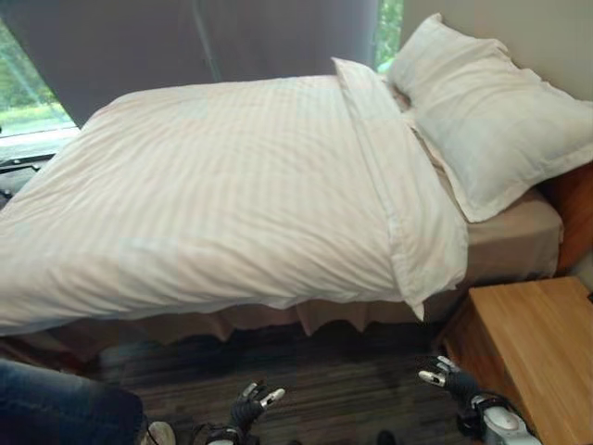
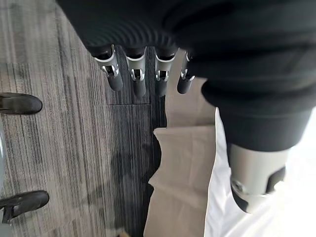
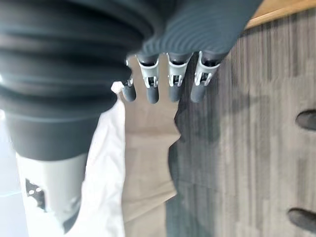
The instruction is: Making the bed.
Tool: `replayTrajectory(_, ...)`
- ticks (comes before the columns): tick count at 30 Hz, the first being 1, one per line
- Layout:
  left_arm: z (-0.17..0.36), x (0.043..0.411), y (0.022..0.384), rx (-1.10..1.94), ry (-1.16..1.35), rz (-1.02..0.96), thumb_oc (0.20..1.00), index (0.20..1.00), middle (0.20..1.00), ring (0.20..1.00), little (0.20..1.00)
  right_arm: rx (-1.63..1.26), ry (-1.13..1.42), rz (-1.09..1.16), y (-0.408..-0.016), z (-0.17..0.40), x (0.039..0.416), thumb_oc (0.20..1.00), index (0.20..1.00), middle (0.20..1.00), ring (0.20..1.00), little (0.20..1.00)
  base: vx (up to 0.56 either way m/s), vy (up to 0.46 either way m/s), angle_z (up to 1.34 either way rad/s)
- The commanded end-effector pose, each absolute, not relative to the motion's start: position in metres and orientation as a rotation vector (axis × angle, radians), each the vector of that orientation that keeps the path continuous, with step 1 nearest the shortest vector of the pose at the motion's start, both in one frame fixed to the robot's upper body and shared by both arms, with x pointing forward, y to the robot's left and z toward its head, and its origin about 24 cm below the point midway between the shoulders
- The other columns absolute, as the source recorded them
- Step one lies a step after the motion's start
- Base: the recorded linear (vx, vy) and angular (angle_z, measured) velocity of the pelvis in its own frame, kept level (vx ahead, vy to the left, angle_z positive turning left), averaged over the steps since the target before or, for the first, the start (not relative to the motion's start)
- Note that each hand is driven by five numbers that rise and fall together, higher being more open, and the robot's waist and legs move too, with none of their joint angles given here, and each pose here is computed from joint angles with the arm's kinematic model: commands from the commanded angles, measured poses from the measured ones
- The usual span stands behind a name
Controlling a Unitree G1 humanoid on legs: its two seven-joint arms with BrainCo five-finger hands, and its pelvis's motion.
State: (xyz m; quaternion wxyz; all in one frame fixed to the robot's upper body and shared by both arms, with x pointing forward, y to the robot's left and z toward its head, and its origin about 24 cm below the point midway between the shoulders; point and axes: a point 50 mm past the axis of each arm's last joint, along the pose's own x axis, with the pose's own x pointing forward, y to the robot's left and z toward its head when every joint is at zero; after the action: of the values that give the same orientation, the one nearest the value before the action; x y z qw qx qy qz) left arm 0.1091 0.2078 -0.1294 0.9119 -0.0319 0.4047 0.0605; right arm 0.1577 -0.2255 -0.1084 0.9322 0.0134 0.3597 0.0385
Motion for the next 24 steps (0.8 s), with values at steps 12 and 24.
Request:
replayTrajectory(12, -0.116, 0.138, 0.219, -0.196, 0.682, 0.316, 1.0, 1.0, 1.0, 1.0, 1.0, 0.092, 0.634, -0.012, -0.222, -0.1, 0.171, 1.0, 1.0, 1.0, 1.0, 1.0, -0.01, 0.003, -0.03)
replayTrajectory(24, -0.098, 0.161, 0.226, -0.167, 0.576, 0.258, 1.0, 1.0, 1.0, 1.0, 1.0, -0.048, 0.485, 0.053, -0.238, -0.067, 0.2, 1.0, 1.0, 1.0, 1.0, 1.0, -0.14, -0.048, 0.22)
